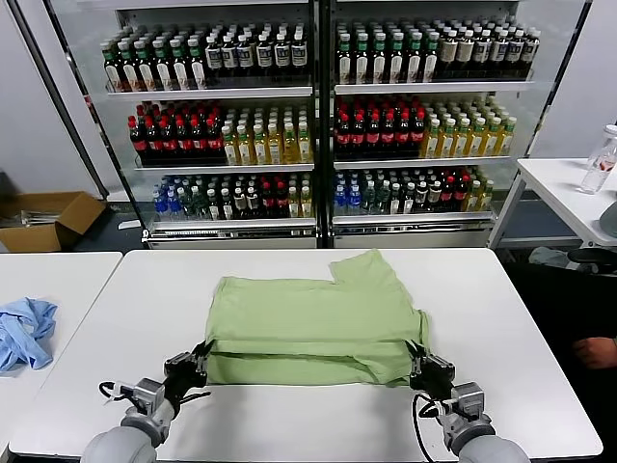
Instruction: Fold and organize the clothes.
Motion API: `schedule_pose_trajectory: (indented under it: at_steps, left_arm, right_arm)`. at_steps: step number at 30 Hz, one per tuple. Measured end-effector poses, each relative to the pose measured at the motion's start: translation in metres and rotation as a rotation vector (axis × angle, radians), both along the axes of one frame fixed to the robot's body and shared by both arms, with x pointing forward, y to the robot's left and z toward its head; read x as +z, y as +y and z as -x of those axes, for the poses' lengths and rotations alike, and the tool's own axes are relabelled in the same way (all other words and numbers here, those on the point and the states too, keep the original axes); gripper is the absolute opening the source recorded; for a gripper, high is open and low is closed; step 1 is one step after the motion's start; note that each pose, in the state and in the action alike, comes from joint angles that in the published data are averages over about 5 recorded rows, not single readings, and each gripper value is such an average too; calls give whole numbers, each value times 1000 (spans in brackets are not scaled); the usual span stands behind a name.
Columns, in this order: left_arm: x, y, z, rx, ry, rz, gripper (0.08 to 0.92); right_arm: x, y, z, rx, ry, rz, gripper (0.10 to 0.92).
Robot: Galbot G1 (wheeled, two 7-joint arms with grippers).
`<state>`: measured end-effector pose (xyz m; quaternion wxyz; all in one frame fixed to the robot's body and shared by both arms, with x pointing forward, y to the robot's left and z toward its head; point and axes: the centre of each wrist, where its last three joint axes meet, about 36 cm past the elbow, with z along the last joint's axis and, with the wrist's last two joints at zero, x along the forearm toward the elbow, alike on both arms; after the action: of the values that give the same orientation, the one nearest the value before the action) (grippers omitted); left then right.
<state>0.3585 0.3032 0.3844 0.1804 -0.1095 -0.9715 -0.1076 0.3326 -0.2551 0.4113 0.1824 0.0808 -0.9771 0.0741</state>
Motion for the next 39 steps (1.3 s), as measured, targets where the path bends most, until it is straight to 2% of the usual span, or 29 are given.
schedule_pose_trajectory:
  at_steps: [5,8,14,19,23,39]
  left_arm:
    - [3,5,2,7,-8,-8,423]
    - [7,6,10,11,3,-8,510]
    - [9,0,29,25,72,9,683]
    - [9,-2,38,52,136,7,799]
    - [9,-3,44,67,176,6,737]
    - [10,-13,49,66,231,32,270]
  right_arm:
    - [6,-4,8,-8,-2,17,536]
    - [7,-3,16,-14,11,19,623]
    - [0,-1,30,-25,60,12,773]
    - [-11,0,35,-36,105,-5,816]
    - [-18,0,36,-41,129,-24,759]
    - [-28,-5,38,-51,164,-57,300]
